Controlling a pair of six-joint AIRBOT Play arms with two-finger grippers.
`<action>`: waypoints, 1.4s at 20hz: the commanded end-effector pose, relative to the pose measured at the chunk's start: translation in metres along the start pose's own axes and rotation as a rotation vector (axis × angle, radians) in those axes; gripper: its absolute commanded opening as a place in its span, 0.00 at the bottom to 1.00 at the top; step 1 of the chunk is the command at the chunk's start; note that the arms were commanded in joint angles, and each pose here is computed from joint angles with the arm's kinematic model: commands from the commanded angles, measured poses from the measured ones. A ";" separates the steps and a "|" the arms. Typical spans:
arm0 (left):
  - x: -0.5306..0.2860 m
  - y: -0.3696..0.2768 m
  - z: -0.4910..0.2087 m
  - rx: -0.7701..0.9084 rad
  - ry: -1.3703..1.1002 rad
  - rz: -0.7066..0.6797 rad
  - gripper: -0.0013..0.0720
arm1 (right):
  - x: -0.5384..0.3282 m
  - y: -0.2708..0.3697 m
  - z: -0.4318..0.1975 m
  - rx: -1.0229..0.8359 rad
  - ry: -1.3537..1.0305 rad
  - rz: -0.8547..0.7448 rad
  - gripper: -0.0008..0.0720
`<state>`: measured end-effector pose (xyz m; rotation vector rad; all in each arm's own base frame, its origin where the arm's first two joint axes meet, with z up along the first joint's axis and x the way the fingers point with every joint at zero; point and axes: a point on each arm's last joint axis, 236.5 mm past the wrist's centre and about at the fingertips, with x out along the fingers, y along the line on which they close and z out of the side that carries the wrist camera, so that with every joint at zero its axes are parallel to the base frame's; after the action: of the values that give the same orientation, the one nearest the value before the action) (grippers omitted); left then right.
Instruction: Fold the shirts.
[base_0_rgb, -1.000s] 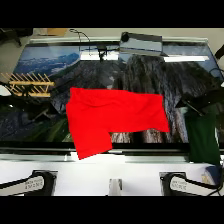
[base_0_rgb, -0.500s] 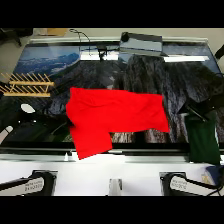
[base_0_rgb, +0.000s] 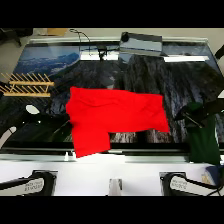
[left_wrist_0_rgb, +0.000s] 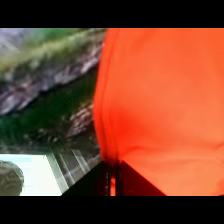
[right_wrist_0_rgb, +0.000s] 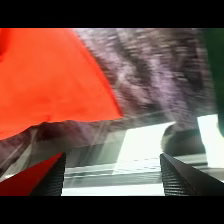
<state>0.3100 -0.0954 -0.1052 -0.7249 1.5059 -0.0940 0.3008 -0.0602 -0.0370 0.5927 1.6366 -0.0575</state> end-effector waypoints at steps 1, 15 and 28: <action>-0.007 -0.002 0.004 0.051 -0.029 0.002 0.06 | 0.022 0.000 0.003 -0.002 -0.024 0.028 0.87; -0.012 -0.009 0.004 0.069 -0.042 -0.016 0.06 | 0.107 0.041 -0.013 -0.149 0.141 0.006 0.72; -0.505 -0.269 -0.022 0.770 -1.324 -0.366 0.06 | -0.345 0.209 -0.020 -0.658 -1.165 0.096 0.05</action>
<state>0.4090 -0.0746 0.2605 -0.4057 0.5374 -0.3341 0.4154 0.0070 0.1760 0.1916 0.8968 0.2080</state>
